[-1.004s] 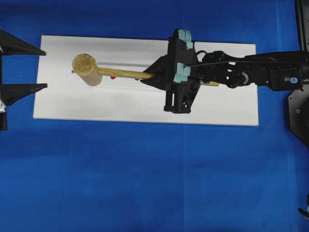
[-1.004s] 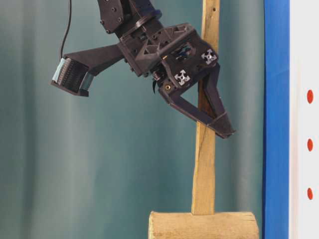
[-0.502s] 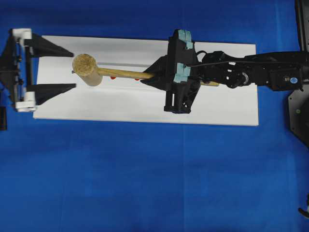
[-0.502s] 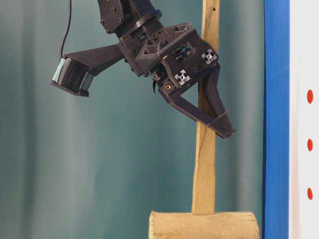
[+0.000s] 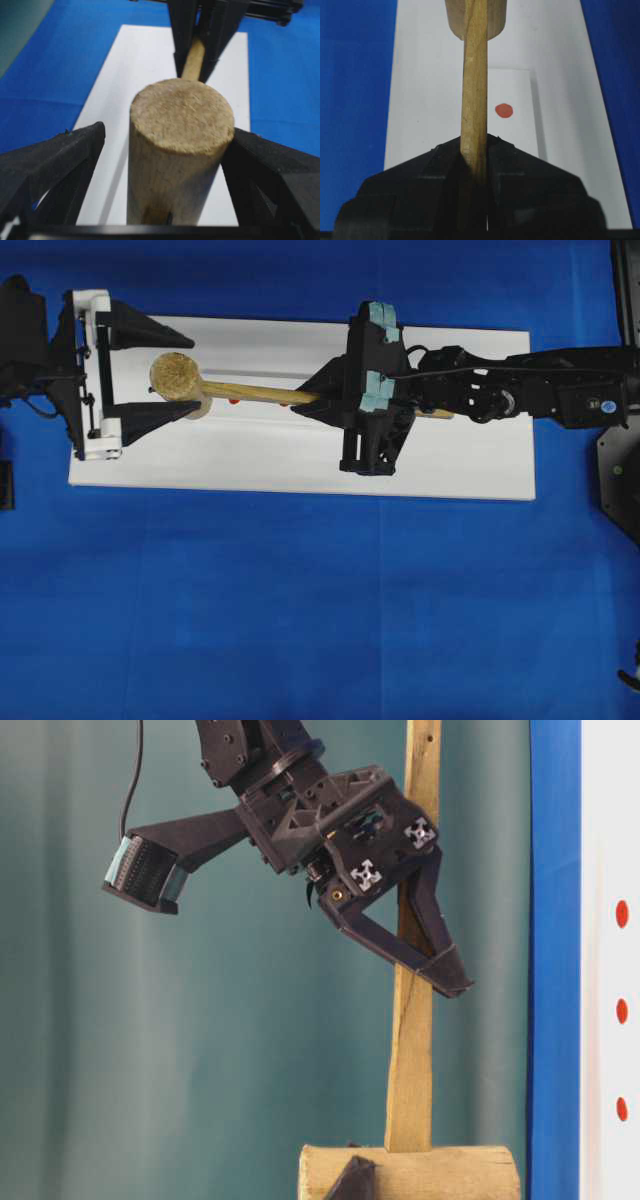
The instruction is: Hit the mark with a hammer.
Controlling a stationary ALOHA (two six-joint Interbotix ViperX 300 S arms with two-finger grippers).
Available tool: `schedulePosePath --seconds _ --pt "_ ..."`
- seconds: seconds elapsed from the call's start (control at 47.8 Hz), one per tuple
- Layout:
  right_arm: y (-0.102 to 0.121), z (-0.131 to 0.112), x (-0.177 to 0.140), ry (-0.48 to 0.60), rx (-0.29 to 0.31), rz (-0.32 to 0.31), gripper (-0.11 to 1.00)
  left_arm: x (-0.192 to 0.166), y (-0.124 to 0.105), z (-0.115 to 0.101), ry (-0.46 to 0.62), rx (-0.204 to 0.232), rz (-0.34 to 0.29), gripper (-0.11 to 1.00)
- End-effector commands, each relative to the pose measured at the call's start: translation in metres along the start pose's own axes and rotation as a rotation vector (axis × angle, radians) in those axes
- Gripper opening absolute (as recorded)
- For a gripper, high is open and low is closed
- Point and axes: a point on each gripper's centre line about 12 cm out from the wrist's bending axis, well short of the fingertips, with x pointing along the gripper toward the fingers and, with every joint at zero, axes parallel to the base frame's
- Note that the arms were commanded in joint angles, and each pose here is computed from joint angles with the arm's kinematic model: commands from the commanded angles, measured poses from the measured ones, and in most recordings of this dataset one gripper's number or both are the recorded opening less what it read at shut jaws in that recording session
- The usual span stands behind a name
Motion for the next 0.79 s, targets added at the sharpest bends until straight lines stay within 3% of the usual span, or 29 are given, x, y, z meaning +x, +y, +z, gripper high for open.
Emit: schedulePosePath --seconds 0.0,0.272,0.481,0.774 --pt "0.0029 0.017 -0.0063 -0.049 -0.001 0.006 0.02 0.0044 0.0028 0.0122 -0.033 -0.003 0.01 0.94" --pt "0.0027 0.0165 -0.0063 -0.049 -0.001 0.005 0.02 0.0052 0.0011 0.0071 0.019 -0.005 0.002 0.91" --pt "0.0027 0.0165 -0.0063 -0.049 -0.001 0.005 0.02 0.0045 -0.0056 0.0061 0.037 0.03 -0.024 0.48" --pt "0.0037 0.0148 -0.0066 -0.032 -0.001 0.017 0.02 0.0022 -0.0054 0.009 0.025 0.039 -0.023 0.49"
